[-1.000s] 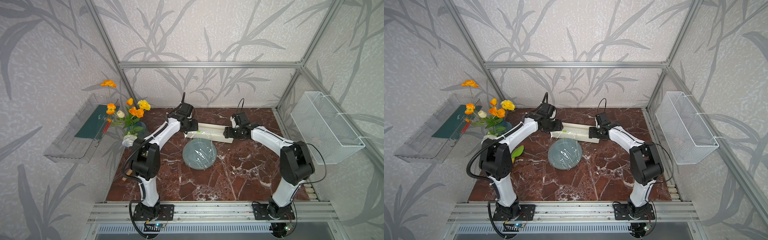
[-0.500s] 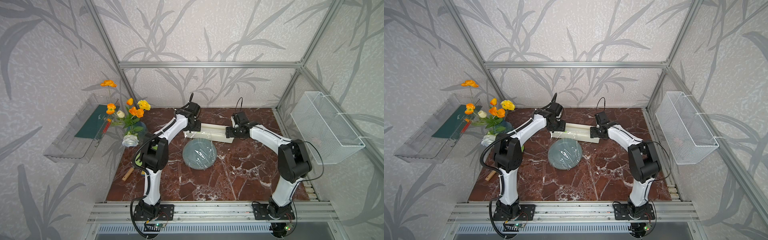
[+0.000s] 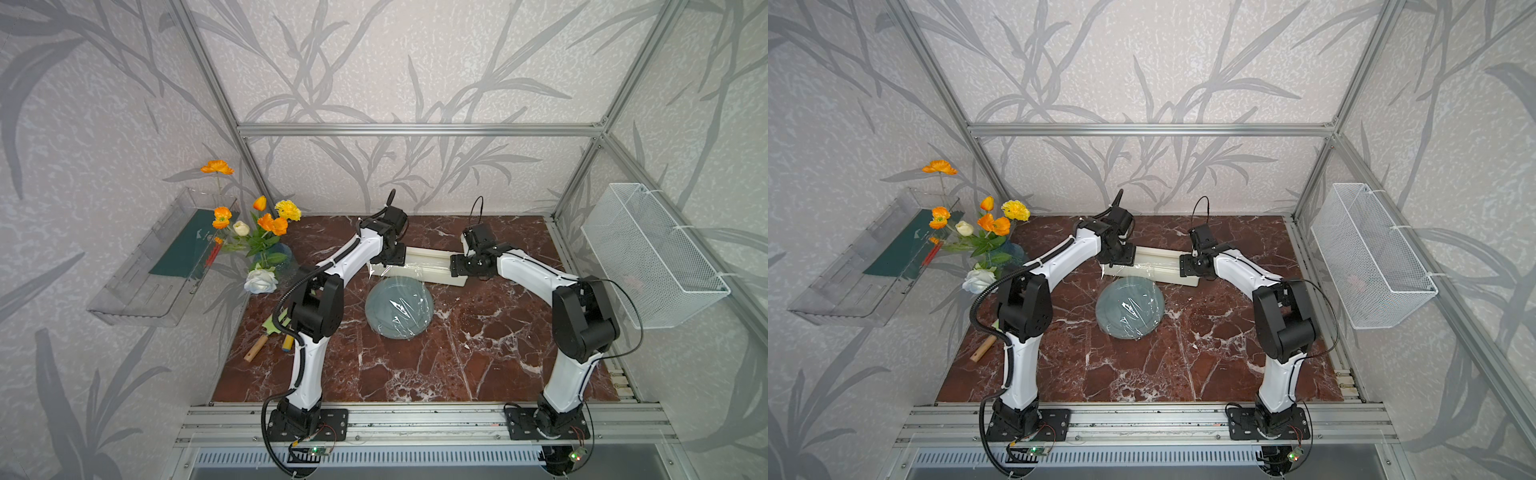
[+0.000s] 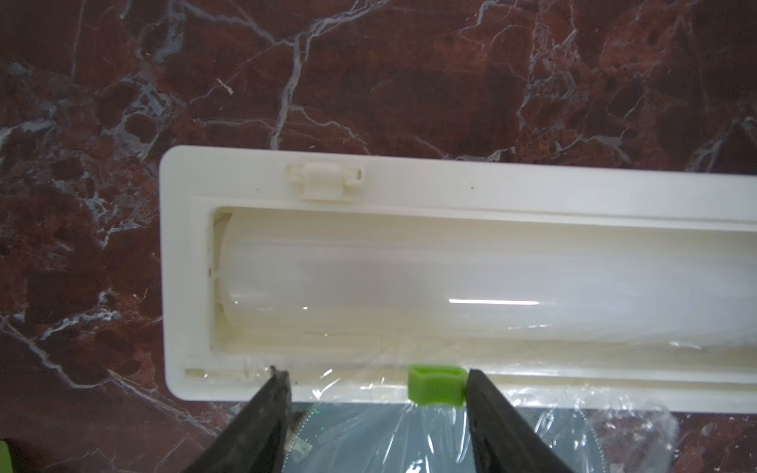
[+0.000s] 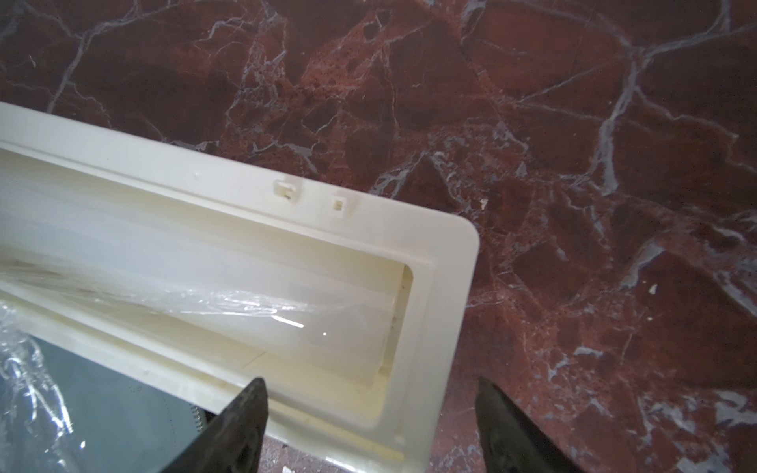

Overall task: Wrap the plate with plastic wrap
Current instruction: Tear off the plastic wrap from the plastic wrap cutting box.

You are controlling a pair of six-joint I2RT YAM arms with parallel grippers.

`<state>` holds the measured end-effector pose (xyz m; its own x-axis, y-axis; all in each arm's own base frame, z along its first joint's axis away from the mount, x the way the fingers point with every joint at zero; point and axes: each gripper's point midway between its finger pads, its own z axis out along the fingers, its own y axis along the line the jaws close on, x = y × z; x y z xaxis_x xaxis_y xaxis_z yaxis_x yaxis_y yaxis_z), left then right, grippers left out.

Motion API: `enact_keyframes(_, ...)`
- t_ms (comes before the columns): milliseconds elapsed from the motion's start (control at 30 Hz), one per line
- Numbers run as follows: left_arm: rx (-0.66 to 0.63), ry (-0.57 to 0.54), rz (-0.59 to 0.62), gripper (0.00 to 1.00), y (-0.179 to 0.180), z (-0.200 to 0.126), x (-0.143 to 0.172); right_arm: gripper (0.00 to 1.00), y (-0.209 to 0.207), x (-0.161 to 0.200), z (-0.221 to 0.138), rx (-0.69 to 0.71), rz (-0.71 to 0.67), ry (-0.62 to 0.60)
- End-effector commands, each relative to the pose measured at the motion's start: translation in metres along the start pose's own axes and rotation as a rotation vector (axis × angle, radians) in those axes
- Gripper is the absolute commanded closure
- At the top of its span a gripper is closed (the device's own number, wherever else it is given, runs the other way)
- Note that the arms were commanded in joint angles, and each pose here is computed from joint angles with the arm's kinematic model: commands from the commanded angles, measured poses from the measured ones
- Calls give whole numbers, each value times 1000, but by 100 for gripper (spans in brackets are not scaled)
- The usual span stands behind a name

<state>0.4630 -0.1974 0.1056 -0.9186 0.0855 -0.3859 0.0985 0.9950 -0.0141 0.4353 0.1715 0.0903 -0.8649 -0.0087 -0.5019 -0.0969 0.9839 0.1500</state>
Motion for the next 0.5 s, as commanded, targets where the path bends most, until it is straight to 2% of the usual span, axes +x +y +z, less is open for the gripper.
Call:
enact_keyframes(0,-147,49,28,39,25,2,10,21,-10,13,13,34,-7,55)
enact_keyframes(233,-204,48,32,41,36,-1,10,21,-11,19,20,38,-3,75)
enact_keyframes(467,-203,44,51,40,38,-2,13,21,-16,26,27,58,-1,96)
